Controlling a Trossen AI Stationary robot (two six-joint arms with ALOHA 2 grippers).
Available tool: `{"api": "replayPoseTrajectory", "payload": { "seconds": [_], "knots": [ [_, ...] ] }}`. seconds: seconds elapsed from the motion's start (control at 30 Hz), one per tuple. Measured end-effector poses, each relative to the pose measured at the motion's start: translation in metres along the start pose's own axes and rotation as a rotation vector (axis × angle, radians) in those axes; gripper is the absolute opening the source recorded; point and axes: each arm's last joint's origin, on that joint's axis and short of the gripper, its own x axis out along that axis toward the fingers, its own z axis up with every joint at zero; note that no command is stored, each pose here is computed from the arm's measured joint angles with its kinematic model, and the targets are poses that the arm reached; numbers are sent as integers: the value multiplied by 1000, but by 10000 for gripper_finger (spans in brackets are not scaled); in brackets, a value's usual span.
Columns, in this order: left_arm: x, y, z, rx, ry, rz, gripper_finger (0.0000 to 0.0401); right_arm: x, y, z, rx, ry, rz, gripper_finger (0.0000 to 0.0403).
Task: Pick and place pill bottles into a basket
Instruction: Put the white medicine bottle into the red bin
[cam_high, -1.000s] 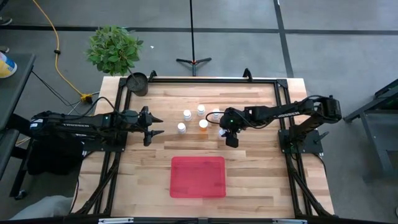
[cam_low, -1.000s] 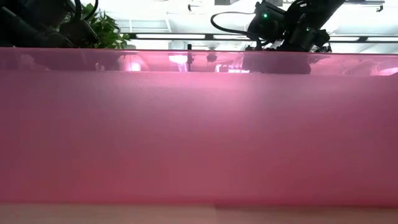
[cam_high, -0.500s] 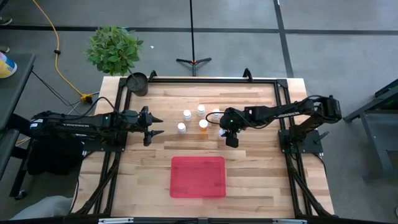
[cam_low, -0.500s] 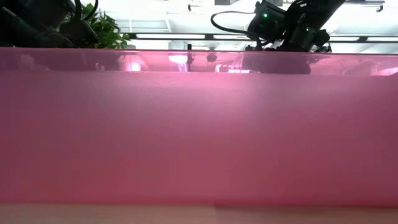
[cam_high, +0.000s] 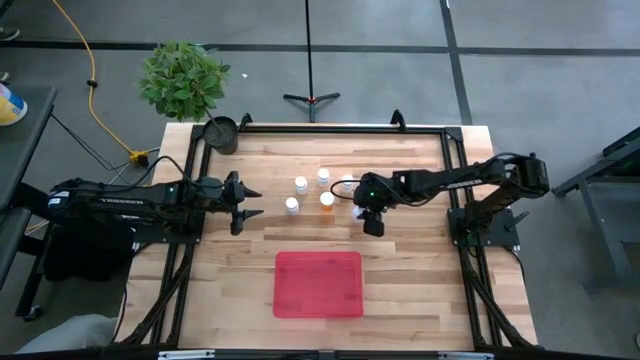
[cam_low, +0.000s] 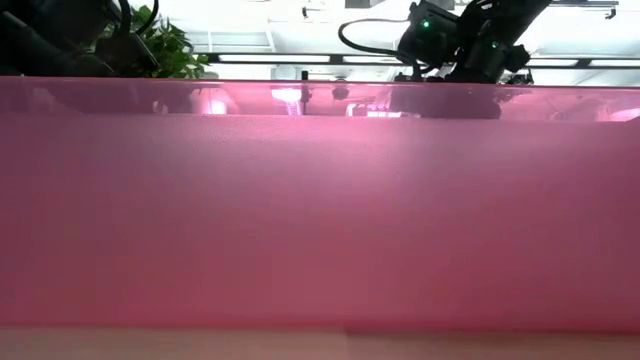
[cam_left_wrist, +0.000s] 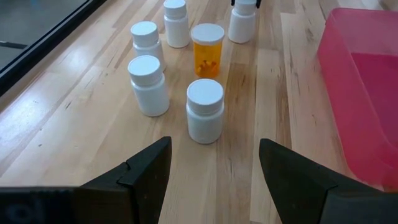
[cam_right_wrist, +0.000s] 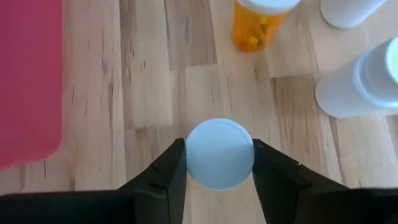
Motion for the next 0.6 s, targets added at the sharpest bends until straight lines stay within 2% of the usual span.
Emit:
{"api": "replayPoseTrajectory", "payload": {
  "seconds": [0.23, 0.6],
  "knots": [
    [0, 0, 0, -5, 0, 0, 276, -19, 7, 23, -14, 18, -28, 139],
    [0, 0, 0, -21, 1, 0, 276, -84, 25, 73, -50, 27, -99, 139]
  ]
}}
